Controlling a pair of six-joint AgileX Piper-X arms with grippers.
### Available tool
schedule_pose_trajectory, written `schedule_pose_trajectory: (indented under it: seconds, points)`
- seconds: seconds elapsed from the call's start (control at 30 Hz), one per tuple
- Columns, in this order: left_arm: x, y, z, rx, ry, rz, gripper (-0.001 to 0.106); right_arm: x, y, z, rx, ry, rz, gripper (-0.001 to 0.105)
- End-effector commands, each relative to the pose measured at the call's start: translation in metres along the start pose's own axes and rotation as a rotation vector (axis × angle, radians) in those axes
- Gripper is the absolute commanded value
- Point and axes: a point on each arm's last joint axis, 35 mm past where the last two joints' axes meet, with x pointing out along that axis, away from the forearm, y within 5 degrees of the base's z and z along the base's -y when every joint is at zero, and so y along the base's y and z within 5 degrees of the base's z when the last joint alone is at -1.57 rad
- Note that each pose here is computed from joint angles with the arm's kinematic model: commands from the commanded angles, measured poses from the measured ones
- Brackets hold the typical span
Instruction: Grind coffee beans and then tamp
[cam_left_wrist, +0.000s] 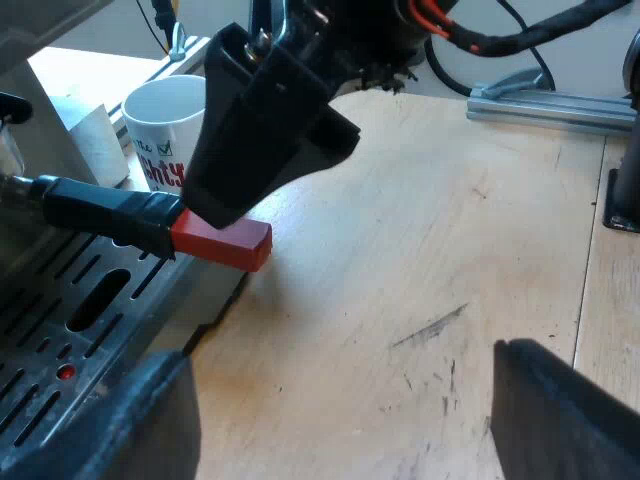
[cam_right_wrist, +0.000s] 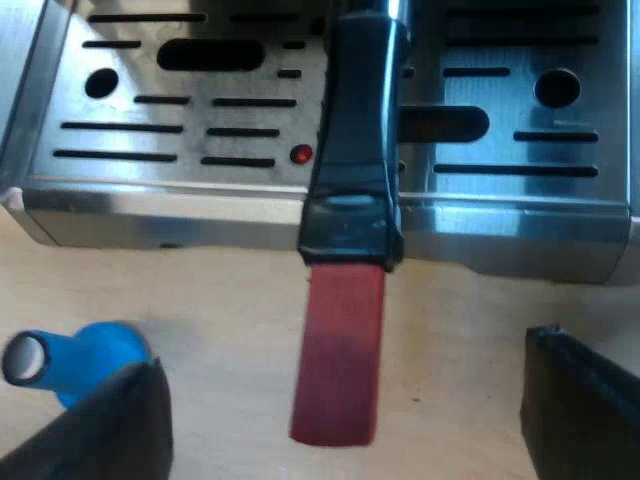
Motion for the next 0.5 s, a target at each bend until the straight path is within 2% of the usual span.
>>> schedule_pose_trajectory:
  seconds: [0.03,0.2,0.33,0.5]
  points:
    - [-0.002,-0.002,0.003,0.002,-0.015,-0.01,0.064,0.004,-0.003,-0.007,-0.004,0.012,-0.007,0.072]
    - [-0.002,-0.002,0.003,0.002,-0.015,-0.01,0.064,0.015,-0.002,-0.015,0.011,-0.015,0.007,0.072]
    - [-0.002,-0.002,0.003,0.002,-0.015,-0.01,0.064,0.017,0.0,-0.014,0.025,-0.047,0.02,0.072]
    - [-0.002,-0.002,0.003,0.002,-0.015,-0.01,0.064,0.032,0.007,-0.017,-0.006,-0.028,0.003,0.072]
